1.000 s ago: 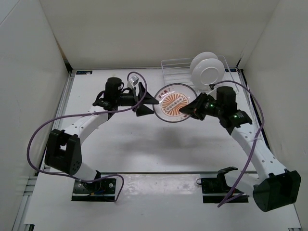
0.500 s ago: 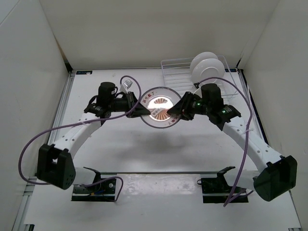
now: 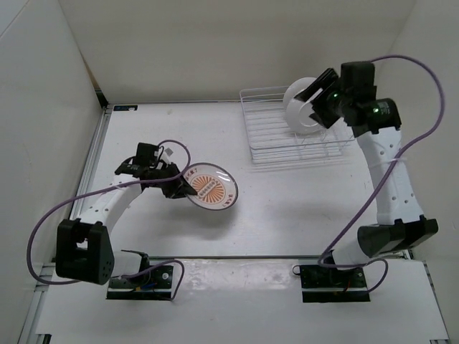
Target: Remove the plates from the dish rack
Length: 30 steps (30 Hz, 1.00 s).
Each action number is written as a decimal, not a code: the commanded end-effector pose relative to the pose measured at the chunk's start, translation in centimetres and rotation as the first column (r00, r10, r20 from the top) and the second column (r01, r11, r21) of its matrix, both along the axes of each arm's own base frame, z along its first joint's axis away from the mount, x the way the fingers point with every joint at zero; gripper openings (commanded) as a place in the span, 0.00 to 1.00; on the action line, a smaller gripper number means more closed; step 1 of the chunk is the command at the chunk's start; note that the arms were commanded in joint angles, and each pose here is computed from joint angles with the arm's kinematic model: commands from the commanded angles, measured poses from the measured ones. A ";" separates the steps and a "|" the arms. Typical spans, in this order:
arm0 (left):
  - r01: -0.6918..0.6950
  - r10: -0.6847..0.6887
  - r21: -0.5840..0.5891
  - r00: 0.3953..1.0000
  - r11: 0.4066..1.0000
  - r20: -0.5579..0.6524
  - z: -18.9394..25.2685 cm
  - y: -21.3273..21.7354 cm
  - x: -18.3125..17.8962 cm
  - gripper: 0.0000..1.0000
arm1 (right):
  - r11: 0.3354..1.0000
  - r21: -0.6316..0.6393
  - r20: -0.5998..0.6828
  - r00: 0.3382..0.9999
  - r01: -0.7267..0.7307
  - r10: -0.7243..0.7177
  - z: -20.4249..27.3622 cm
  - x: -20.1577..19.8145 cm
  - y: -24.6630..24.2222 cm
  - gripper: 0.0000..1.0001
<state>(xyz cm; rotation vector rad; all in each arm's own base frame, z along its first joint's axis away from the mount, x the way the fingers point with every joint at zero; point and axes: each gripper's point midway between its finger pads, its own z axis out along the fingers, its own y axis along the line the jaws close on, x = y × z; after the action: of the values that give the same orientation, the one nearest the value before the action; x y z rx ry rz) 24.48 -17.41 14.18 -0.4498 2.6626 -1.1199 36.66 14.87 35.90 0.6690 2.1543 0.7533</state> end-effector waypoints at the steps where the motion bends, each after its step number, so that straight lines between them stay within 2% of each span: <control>1: -0.011 0.011 -0.005 0.998 1.000 -0.056 -2.2 0.0 0.0 0.02 | 0.961 -0.134 -0.037 0.968 0.242 -0.249 1.3 0.9 -7.1 0.78; 2: -0.026 0.024 -0.016 0.995 1.000 -0.095 -2.9 -0.2 -0.3 0.08 | 0.959 -0.139 -0.048 0.965 0.248 -0.257 1.0 1.7 -7.5 0.78; 4: -0.035 0.032 -0.017 0.991 0.999 -0.129 -4.2 -0.2 -0.3 0.11 | 0.953 -0.136 -0.073 0.957 0.270 -0.282 0.7 2.1 -9.0 0.78; 8: -0.048 0.053 0.029 0.977 0.998 -0.208 -6.6 0.2 -0.4 0.38 | 0.917 -0.160 -0.141 0.911 0.365 -0.387 -1.5 1.5 -12.1 0.78; 9: -0.049 0.056 0.038 0.975 0.998 -0.215 -6.7 0.3 -0.3 0.56 | 0.906 -0.168 -0.174 0.893 0.389 -0.416 -2.7 1.1 -12.9 0.78; 10: -0.054 0.064 0.051 0.973 0.997 -0.223 -6.9 0.4 -0.2 0.70 | 0.891 -0.167 -0.171 0.878 0.422 -0.448 -3.1 1.3 -14.2 0.78; 12: -0.064 0.079 0.067 0.965 0.996 -0.249 -7.3 0.6 -0.2 0.94 | 0.881 -0.164 -0.203 0.859 0.444 -0.470 -5.2 0.9 -15.0 0.78; 13: -0.065 0.080 0.068 0.966 0.996 -0.246 -7.2 0.6 0.0 1.00 | 0.883 -0.151 -0.213 0.858 0.444 -0.468 -5.6 1.0 -15.0 0.78; 20: -0.087 0.111 0.114 0.968 0.990 -0.223 -5.0 1.2 0.5 1.00 | 0.851 -0.078 -0.391 0.769 0.519 -0.505 -12.0 2.3 -16.4 0.78; 21: -0.093 0.113 0.117 0.977 0.989 -0.178 -3.5 1.3 1.0 1.00 | 0.850 -0.077 -0.401 0.764 0.521 -0.505 -12.6 2.5 -16.5 0.78; 23: -0.081 0.100 0.130 0.984 0.988 -0.147 -2.7 1.5 1.2 1.00 | 0.858 -0.082 -0.440 0.754 0.506 -0.487 -14.8 3.7 -16.6 0.78; 24: -0.069 0.092 0.148 0.983 0.987 -0.156 -2.3 1.9 0.5 1.00 | 0.861 -0.078 -0.430 0.762 0.503 -0.484 -14.3 4.4 -16.6 0.78; 25: -0.076 0.101 0.181 0.986 0.980 -0.131 -1.9 2.4 0.6 1.00 | 0.862 -0.110 -0.500 0.722 0.495 -0.479 -16.7 4.6 -16.7 0.78; 27: -0.055 0.086 0.215 0.987 0.975 -0.135 -1.2 3.0 -0.3 1.00 | 0.865 -0.114 -0.519 0.713 0.490 -0.472 -16.8 5.0 -16.6 0.78; 30: -0.052 0.080 0.224 0.990 0.973 -0.118 -0.4 3.5 -0.5 1.00 | 0.853 -0.116 -0.567 0.671 0.510 -0.478 -19.5 5.4 -16.4 0.76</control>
<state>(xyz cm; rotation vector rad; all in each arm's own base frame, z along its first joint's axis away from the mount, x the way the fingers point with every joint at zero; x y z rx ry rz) 25.14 -15.13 12.74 -0.6161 2.7967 -0.8605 41.75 -1.92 16.03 1.5718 2.3230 0.2840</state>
